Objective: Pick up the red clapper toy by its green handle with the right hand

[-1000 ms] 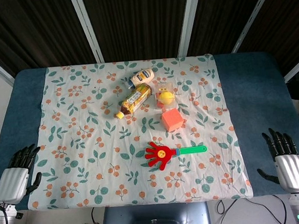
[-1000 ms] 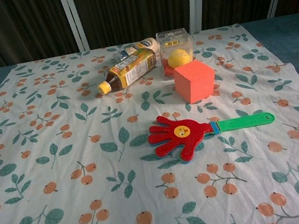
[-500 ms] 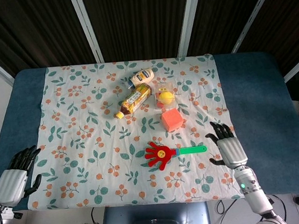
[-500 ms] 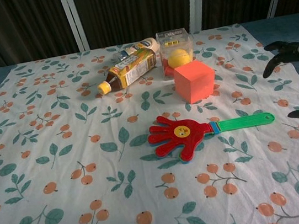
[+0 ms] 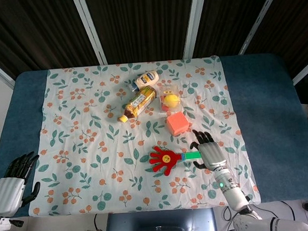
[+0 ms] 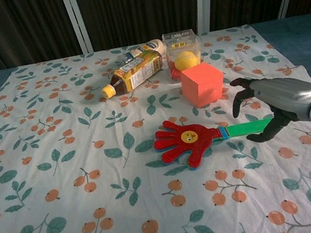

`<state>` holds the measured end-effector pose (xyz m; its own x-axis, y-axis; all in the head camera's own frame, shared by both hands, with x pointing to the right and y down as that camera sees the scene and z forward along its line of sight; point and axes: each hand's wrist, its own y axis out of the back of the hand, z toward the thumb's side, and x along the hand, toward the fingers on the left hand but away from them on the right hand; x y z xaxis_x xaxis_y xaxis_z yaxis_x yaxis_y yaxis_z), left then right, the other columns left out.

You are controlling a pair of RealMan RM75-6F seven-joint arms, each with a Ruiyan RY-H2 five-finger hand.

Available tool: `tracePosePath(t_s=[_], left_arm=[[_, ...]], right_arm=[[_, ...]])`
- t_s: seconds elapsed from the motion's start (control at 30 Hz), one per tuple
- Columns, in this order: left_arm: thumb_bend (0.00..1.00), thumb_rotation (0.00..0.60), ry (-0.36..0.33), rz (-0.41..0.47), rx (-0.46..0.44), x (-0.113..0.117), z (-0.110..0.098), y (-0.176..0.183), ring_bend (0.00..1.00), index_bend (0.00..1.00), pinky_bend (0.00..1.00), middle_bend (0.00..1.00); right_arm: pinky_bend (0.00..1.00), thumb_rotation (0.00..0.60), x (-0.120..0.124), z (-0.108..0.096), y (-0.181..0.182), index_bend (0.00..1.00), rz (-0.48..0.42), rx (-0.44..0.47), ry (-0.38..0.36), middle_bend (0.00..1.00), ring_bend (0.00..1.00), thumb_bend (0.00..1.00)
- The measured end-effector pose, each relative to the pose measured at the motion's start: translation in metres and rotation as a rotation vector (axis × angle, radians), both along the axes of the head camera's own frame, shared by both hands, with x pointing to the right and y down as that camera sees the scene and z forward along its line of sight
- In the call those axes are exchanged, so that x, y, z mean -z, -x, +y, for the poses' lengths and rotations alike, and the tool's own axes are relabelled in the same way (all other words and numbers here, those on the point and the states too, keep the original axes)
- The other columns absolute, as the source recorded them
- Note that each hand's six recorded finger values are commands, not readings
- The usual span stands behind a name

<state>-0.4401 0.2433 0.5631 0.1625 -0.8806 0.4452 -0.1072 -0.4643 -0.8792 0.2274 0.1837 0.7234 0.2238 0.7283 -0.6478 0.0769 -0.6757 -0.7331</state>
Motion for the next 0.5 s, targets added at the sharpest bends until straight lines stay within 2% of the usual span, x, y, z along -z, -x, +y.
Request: tracePosePath(t_s=[0.5], left_arm=[[0.47, 0.600, -0.001, 0.005, -0.002, 0.001, 0.000, 0.000, 0.00, 0.00, 0.09, 0.00]], right_arm=[[0.00, 0.600, -0.009, -0.001, 0.014, 0.57, -0.019, 0.010, -0.002, 0.00, 0.00, 0.39]])
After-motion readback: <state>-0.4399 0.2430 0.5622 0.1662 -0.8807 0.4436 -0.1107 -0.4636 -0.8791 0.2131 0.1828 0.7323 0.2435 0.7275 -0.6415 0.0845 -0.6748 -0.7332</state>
